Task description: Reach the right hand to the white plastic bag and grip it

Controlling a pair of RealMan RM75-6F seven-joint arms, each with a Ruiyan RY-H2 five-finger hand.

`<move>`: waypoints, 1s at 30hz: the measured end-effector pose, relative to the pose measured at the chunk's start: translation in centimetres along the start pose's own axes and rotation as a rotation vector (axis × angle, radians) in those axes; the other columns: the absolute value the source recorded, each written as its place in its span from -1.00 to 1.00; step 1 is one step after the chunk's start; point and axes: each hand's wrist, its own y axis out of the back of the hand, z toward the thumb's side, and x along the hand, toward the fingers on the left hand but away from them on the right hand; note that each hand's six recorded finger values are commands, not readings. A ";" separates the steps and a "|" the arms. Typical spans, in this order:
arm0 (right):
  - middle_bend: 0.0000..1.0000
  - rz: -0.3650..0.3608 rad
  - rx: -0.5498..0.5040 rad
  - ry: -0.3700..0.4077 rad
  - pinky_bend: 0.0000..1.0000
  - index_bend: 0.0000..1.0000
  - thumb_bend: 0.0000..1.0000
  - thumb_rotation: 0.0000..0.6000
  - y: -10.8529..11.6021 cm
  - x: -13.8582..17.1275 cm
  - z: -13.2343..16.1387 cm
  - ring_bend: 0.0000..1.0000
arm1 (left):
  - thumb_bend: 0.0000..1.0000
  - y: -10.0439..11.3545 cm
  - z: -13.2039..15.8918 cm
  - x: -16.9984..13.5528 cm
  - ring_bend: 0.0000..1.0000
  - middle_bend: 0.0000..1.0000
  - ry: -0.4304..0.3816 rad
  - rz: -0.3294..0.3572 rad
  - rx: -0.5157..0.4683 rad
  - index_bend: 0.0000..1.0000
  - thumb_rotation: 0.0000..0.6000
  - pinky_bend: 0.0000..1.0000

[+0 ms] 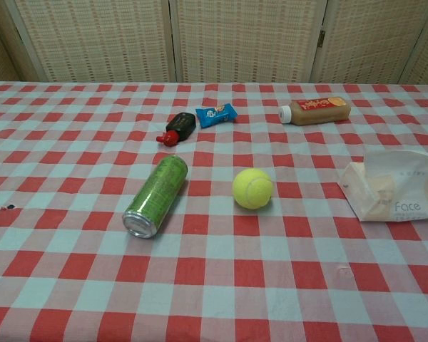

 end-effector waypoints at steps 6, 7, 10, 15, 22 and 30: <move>-0.89 0.000 0.006 0.001 -0.54 -1.00 -0.72 1.00 -0.1 0.1 0.1 -0.85 | -0.23 0.2 0.1 -0.1 -0.90 -0.92 -0.006 0.008 0.001 -0.76 1.00 -0.27; -0.89 -0.003 0.005 0.002 -0.54 -1.00 -0.72 1.00 0.0 0.1 0.1 -0.83 | -0.23 0.2 0.1 -0.2 -0.90 -0.92 -0.007 0.008 0.002 -0.76 1.00 -0.27; -0.86 -0.016 0.005 0.004 -0.53 -1.00 -0.72 1.00 0.1 0.1 0.1 -0.72 | -0.22 0.3 0.0 -0.2 -0.90 -0.92 -0.003 0.011 0.002 -0.77 1.00 -0.27; -0.50 -0.032 0.016 -0.006 -0.29 -1.00 -0.72 1.00 0.1 0.0 0.0 -0.32 | -0.22 0.2 0.1 -0.1 -0.90 -0.92 -0.004 0.011 0.001 -0.77 1.00 -0.27; -0.07 -0.066 0.037 -0.029 0.11 -0.96 -0.72 1.00 -0.1 -1.2 -0.1 0.12 | -0.22 0.0 0.3 -0.1 -0.90 -0.92 -0.011 0.004 0.009 -0.76 1.00 -0.27; 0.25 -0.105 0.037 0.000 0.44 -0.82 -0.72 1.00 -1.5 -4.2 -0.1 0.42 | -0.22 0.2 0.3 -0.1 -0.90 -0.92 -0.011 0.009 0.008 -0.76 1.00 -0.27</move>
